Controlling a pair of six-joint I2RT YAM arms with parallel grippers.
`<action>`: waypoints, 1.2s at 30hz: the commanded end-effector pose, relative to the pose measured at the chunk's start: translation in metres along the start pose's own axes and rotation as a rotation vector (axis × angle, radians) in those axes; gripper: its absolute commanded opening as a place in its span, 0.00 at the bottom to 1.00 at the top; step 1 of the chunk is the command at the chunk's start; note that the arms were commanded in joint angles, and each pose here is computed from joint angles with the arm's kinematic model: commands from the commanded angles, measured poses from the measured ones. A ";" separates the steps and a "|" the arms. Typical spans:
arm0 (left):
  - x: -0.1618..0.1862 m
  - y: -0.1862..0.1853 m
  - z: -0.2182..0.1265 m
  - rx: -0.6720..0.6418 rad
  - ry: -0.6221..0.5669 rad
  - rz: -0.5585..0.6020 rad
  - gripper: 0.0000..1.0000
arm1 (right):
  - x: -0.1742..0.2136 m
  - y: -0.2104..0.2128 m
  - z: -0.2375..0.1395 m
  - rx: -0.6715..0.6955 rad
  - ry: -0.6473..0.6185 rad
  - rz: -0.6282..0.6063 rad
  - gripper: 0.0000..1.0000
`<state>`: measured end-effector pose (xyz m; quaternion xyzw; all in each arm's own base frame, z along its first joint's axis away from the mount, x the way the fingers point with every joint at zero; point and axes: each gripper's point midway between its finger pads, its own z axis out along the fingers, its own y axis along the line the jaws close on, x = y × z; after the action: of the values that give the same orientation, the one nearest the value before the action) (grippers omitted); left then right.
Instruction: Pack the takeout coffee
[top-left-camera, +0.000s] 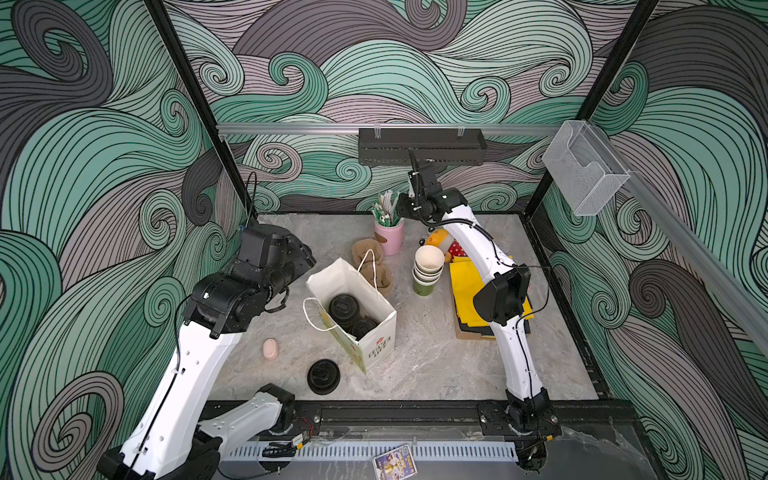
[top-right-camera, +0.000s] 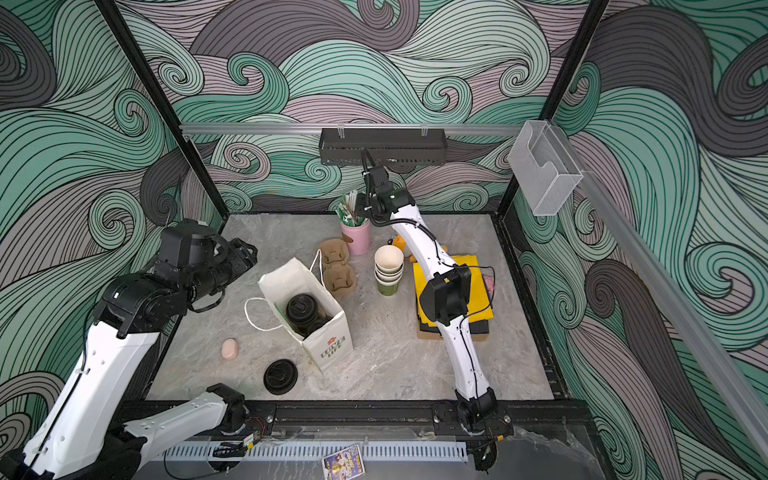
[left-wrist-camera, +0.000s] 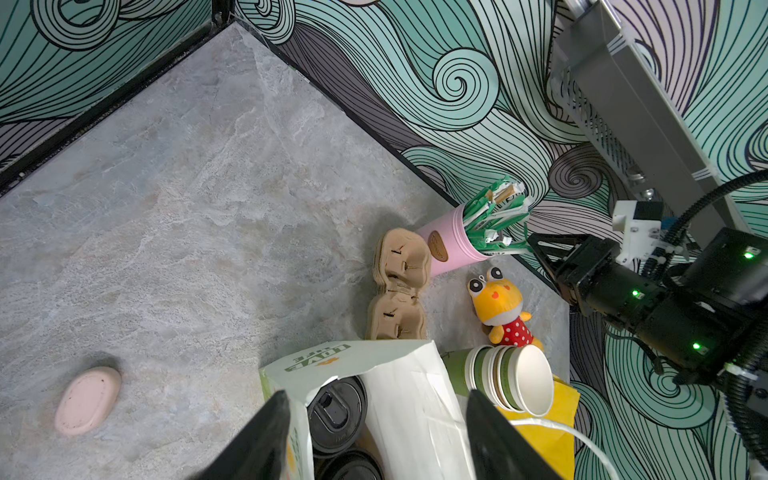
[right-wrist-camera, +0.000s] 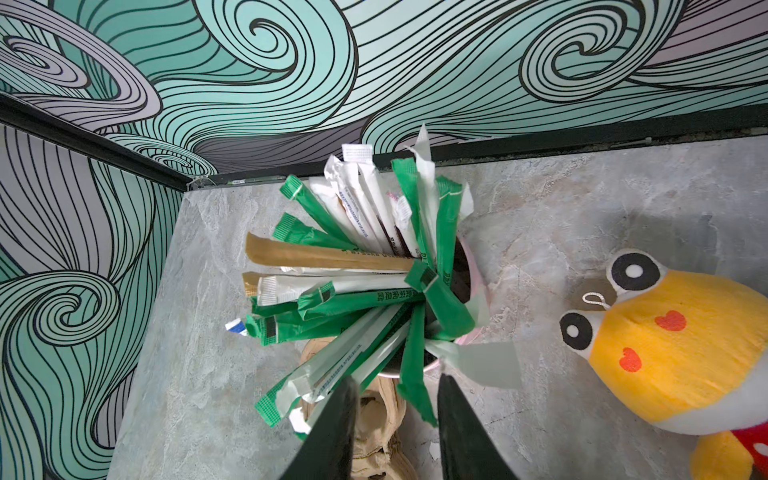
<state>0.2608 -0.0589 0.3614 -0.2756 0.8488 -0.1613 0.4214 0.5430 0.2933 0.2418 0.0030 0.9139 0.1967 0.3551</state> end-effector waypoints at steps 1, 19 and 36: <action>-0.007 -0.004 -0.001 0.014 -0.023 -0.014 0.69 | 0.000 -0.001 0.013 -0.003 -0.013 0.017 0.33; -0.006 -0.003 -0.004 0.019 -0.023 -0.017 0.68 | 0.006 -0.002 0.035 0.011 -0.017 0.021 0.19; -0.006 0.000 -0.008 0.016 -0.026 -0.012 0.68 | -0.013 0.006 -0.007 0.027 -0.072 -0.043 0.04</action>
<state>0.2616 -0.0594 0.3649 -0.2769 0.8445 -0.1673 0.4269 0.5579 0.3002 0.2095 0.0023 0.9171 0.1782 0.3566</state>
